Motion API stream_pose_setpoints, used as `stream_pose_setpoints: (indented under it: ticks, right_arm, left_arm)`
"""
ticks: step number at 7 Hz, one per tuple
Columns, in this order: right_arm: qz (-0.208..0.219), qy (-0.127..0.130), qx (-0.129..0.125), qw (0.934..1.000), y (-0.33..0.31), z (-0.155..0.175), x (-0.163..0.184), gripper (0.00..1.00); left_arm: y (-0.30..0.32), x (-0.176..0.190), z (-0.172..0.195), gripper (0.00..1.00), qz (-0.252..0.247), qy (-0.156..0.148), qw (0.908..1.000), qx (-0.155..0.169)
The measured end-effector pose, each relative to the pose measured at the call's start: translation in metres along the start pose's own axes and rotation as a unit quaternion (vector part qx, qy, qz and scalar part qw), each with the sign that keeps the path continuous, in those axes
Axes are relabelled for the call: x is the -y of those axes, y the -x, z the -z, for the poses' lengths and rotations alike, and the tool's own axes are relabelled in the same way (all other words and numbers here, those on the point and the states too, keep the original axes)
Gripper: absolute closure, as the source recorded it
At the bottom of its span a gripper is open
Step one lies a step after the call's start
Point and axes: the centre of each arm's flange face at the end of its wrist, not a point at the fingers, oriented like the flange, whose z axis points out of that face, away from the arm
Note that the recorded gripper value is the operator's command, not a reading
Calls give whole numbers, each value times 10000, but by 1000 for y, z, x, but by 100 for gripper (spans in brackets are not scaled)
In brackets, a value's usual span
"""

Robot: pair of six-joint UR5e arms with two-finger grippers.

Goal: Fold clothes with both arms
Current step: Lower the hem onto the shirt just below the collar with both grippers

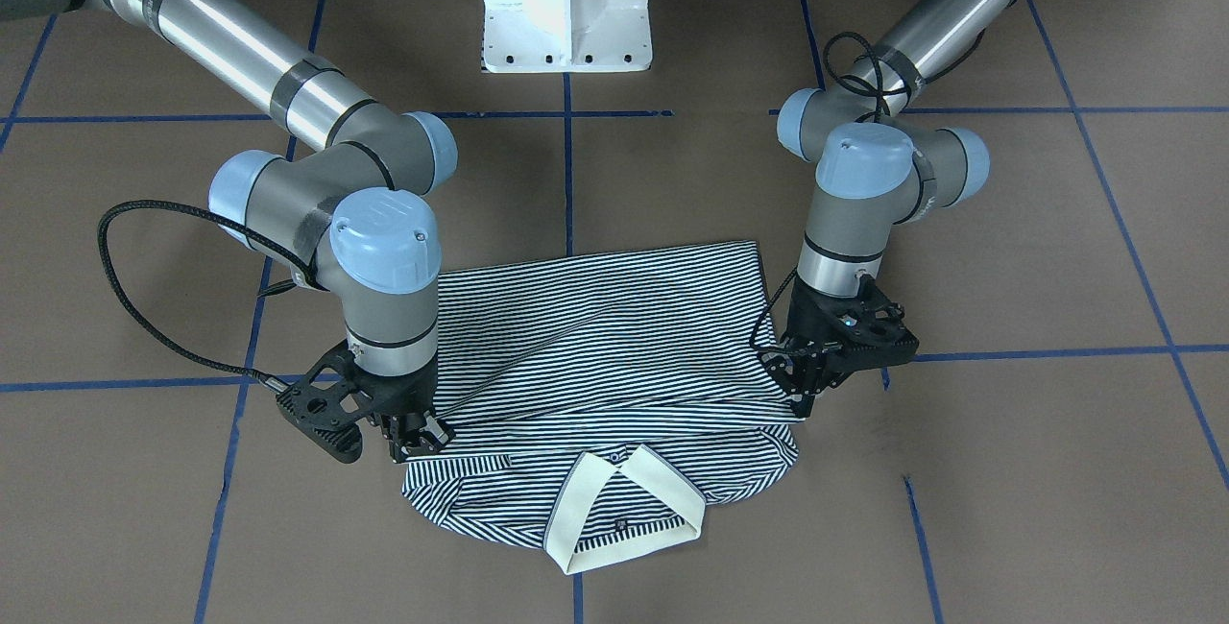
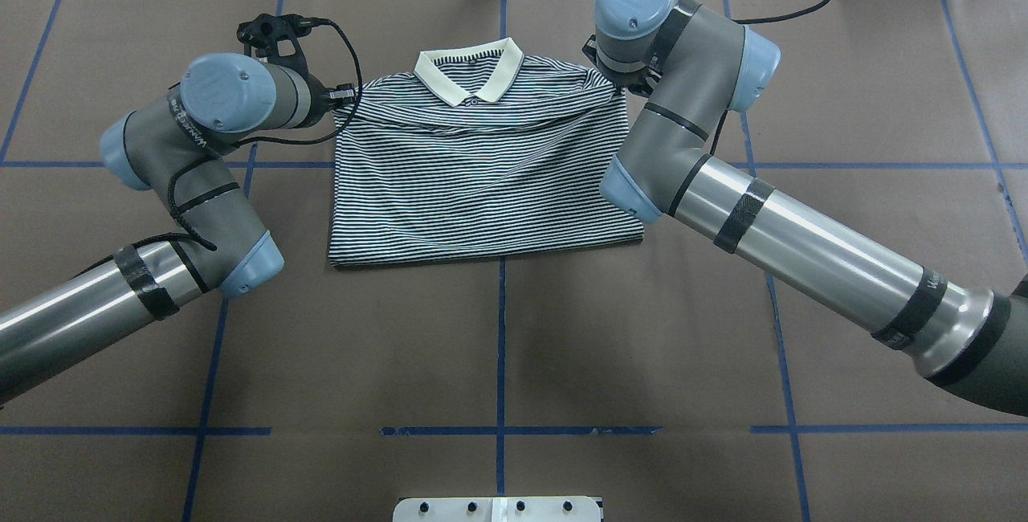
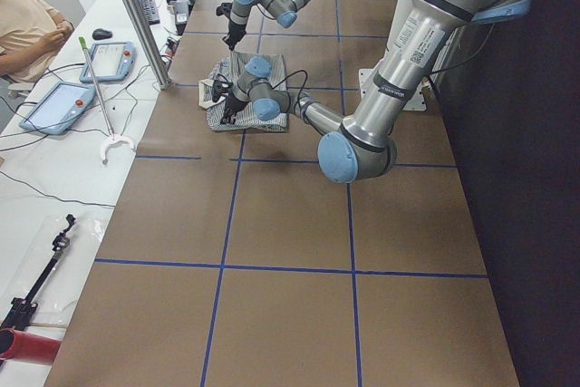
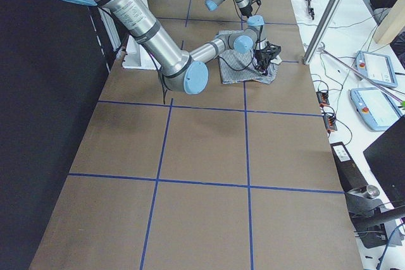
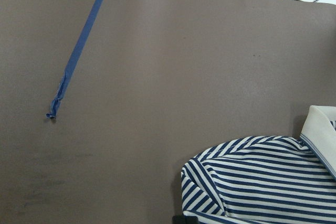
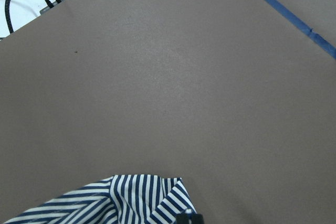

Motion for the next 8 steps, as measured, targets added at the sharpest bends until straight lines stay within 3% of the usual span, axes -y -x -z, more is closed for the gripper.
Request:
stream_pose_setpoints:
  ticks: [2,4,5,7,8]
  right_arm:
    - [-27,-27,1,10000,-1,-5,7,100]
    - [-24,-22,66,10000,-1,-9,8,82]
    - [-15,-13,111,9999,0,-12,8,81]
    - [-9,-9,129,9999,5,-16,7,84]
    - [-8,-14,123,9999,7,-17,7,97]
  left_arm:
    - [2,6,-2,100,24,-42,10000,-11]
    - [0,10,-6,100,40,-49,10000,10]
    - [-2,11,-6,100,45,-49,10000,7]
    - [-4,9,-7,100,37,-39,10000,-7]
    - [-3,8,-8,100,31,-27,10000,1]
